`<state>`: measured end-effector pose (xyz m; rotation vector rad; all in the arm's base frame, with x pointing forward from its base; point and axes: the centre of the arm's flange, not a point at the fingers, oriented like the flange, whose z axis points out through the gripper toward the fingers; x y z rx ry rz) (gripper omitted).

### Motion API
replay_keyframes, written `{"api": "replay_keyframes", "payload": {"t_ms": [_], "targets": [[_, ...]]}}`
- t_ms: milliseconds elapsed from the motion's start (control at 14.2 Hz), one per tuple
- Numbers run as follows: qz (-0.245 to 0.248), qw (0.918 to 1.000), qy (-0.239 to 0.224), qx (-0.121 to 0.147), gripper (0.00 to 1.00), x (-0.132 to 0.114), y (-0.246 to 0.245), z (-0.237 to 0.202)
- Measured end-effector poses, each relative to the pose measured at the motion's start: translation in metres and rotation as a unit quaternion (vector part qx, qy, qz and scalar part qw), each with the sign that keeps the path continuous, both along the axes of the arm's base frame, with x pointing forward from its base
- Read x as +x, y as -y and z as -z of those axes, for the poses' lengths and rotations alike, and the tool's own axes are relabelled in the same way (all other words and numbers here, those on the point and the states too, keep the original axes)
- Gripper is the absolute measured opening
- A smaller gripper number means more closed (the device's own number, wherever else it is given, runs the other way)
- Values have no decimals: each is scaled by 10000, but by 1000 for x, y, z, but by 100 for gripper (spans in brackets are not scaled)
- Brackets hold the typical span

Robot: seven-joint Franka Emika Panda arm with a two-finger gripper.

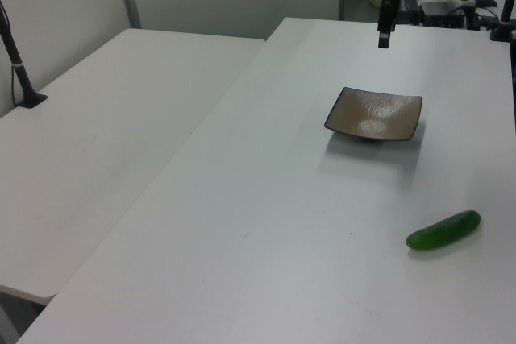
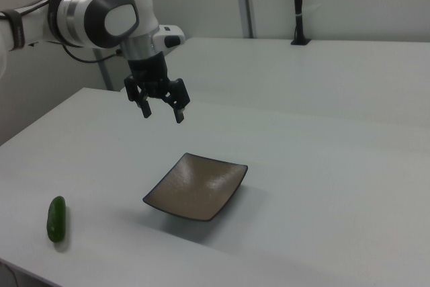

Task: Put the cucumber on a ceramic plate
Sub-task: 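Move the open gripper over toward the green cucumber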

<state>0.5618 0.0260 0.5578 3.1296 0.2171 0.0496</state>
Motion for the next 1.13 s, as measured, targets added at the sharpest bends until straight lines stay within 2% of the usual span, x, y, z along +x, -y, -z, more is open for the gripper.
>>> {"api": "replay_keyframes", "payload": {"t_ms": [1126], "targets": [[-17, 10000, -31, -2, 100, -1, -2, 3]]}}
